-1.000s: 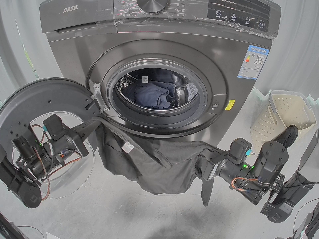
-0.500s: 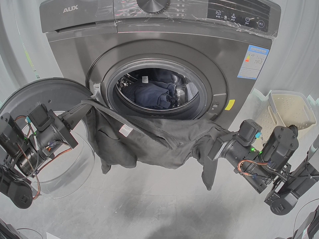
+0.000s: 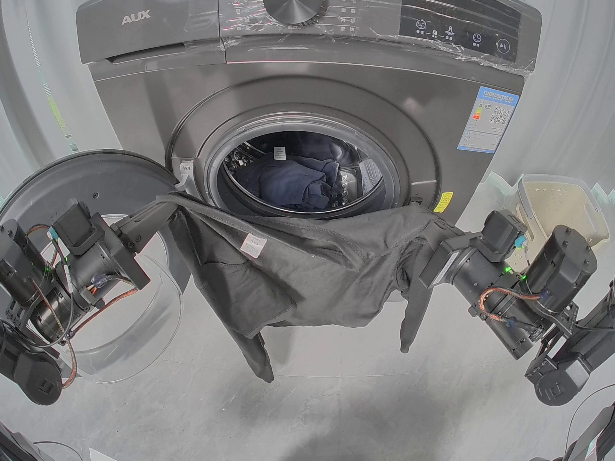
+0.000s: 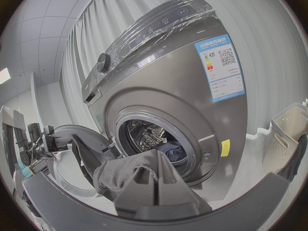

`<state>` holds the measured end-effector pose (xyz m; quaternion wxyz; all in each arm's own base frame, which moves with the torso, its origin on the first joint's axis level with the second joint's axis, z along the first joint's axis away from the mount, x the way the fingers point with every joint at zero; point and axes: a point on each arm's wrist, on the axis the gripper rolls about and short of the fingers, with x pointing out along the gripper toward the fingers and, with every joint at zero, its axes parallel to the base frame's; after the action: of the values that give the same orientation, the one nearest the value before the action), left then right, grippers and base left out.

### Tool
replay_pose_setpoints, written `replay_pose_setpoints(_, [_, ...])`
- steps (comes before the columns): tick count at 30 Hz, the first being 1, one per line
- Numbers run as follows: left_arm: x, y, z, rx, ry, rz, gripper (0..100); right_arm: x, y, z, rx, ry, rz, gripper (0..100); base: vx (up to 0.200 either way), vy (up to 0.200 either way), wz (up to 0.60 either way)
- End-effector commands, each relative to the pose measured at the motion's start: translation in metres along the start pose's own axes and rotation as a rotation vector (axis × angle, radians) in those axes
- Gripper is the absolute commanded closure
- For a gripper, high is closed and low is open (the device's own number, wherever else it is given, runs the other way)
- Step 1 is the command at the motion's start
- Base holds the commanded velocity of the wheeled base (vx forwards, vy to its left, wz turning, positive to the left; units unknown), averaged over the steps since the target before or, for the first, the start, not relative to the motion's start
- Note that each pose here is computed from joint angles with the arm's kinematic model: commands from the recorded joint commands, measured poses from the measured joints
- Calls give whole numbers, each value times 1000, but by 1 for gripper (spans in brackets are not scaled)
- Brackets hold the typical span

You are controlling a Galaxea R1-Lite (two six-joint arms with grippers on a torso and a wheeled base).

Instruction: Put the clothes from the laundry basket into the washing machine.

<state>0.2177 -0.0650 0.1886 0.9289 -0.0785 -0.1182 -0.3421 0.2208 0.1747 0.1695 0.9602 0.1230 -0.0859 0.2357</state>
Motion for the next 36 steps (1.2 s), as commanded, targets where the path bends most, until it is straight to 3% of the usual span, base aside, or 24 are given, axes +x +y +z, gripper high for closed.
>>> replay_pose_setpoints(1, [0,0,0,0,1,2,100,-2,-2,9,2,-28,-6,100,0,0,0])
replay_pose_setpoints(36, [1,2,0,3,-2,9,100,-1,-6,14,-11,-46,-19,100,0,0,0])
